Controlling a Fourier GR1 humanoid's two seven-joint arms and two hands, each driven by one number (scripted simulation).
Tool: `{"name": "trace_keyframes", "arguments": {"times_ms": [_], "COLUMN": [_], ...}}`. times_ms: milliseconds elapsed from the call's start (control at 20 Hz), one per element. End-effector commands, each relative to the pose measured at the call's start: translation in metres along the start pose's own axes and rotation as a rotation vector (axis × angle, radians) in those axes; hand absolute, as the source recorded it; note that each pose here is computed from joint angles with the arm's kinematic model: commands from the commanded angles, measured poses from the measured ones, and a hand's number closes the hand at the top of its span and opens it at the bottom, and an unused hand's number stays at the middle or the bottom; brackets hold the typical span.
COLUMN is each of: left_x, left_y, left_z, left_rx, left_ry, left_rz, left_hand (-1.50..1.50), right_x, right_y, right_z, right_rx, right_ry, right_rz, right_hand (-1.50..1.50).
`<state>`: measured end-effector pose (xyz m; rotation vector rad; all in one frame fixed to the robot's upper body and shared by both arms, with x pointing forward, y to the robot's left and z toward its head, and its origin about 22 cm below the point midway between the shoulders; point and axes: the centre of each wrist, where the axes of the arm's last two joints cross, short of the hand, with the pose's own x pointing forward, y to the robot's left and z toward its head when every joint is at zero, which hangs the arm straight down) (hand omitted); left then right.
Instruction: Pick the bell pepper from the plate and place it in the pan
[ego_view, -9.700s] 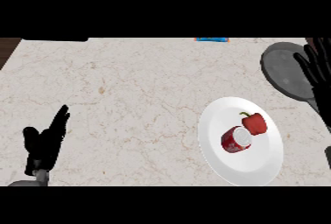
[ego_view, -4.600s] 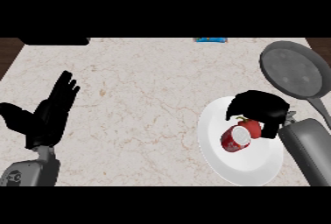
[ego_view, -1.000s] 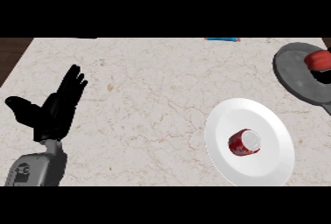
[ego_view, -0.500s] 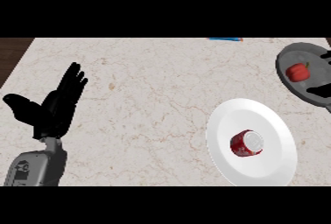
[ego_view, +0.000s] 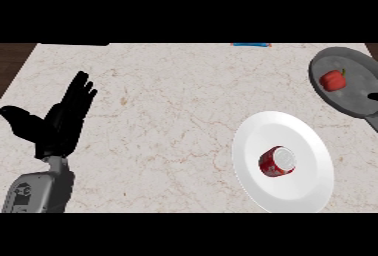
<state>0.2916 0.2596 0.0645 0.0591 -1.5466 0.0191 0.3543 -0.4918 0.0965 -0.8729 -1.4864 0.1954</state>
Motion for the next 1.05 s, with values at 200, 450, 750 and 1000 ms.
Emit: {"name": "trace_keyframes", "arguments": {"times_ms": [200, 450, 750, 1000], "left_x": [-0.004, -0.004, -0.001, 0.002], "left_y": [0.003, -0.002, 0.0, 0.007], "left_z": [0.003, 0.004, 0.005, 0.008], "left_rx": [0.0, 0.021, 0.041, 0.008], "left_ry": [0.004, 0.014, 0.019, 0.009], "left_rz": [-0.003, 0.004, -0.001, -0.007], "left_hand": [0.0, 0.0, 0.0, 0.0], "right_x": [-0.038, -0.074, -0.09, -0.087], "right_y": [-0.073, -0.108, -0.126, -0.133], "right_z": [0.029, 0.066, 0.086, 0.086], "right_rx": [-0.031, 0.048, 0.051, 0.034], "right_ry": [-0.037, -0.07, -0.097, -0.082], "right_rz": [-0.313, -0.437, -0.409, -0.372], "right_hand": [-1.5, -1.5, -1.5, -1.5]}}
